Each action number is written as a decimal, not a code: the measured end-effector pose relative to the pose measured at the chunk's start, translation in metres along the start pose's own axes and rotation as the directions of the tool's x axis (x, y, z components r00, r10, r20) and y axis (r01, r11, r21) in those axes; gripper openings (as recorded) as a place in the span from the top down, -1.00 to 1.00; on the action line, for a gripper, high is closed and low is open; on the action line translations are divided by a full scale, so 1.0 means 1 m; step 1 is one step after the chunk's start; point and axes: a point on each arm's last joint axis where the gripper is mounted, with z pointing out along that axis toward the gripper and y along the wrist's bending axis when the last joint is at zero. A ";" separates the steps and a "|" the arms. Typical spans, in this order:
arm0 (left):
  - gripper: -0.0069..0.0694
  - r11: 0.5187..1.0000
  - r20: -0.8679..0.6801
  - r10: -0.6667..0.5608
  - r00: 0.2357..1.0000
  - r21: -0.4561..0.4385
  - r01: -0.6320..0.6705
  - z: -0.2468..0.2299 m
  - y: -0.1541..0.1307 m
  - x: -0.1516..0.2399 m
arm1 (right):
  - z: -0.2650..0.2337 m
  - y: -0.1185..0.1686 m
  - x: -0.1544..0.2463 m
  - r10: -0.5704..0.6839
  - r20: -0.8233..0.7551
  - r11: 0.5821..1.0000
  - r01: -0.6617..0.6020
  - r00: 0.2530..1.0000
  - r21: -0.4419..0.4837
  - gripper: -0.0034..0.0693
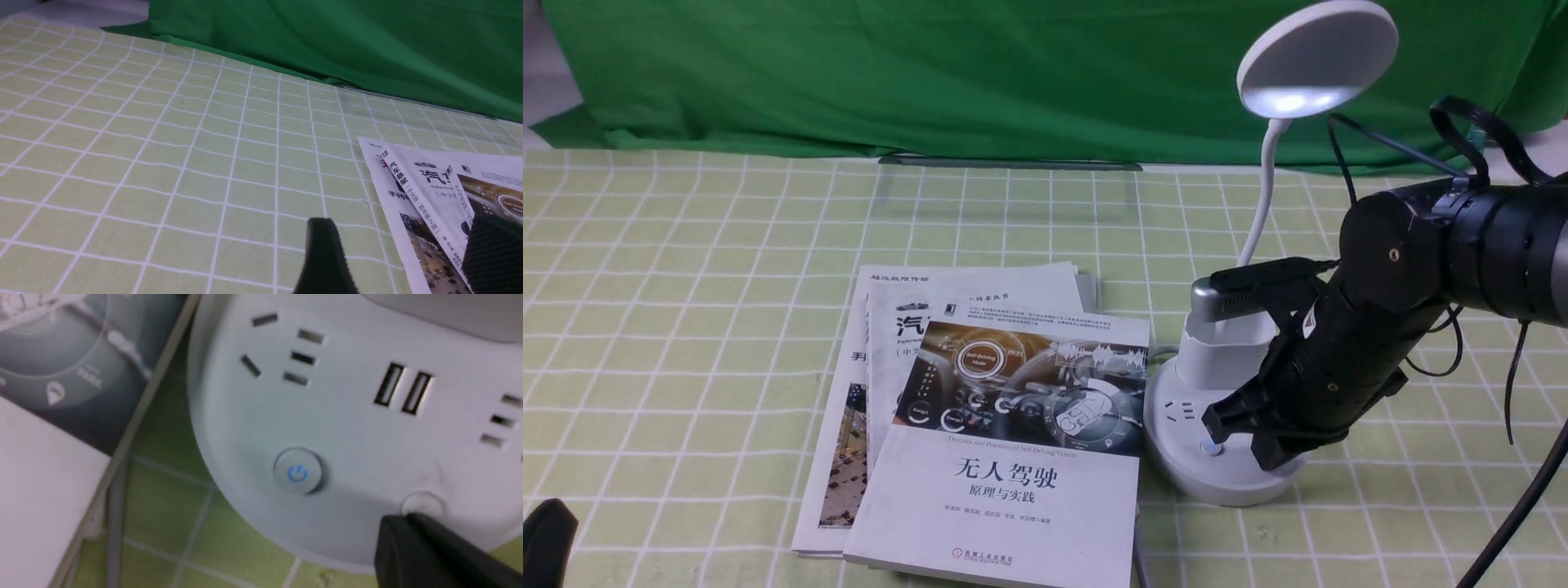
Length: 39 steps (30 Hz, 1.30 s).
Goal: Turn off the desk lamp on the green coffee tablecloth by hand.
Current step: 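Press the power button on the lamp base to turn the lamp off with the right gripper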
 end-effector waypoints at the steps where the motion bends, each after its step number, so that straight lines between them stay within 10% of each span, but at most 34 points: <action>1: -0.26 1.000 0.000 0.000 1.000 0.000 0.000 0.000 0.000 0.000 | -0.004 0.000 0.001 -0.006 0.011 1.000 0.006 1.000 0.005 0.78; 39: -0.26 1.000 0.000 0.001 1.000 0.000 -0.001 0.000 0.000 0.000 | -0.022 -0.004 -0.001 -0.017 0.112 0.999 0.011 0.994 0.052 0.78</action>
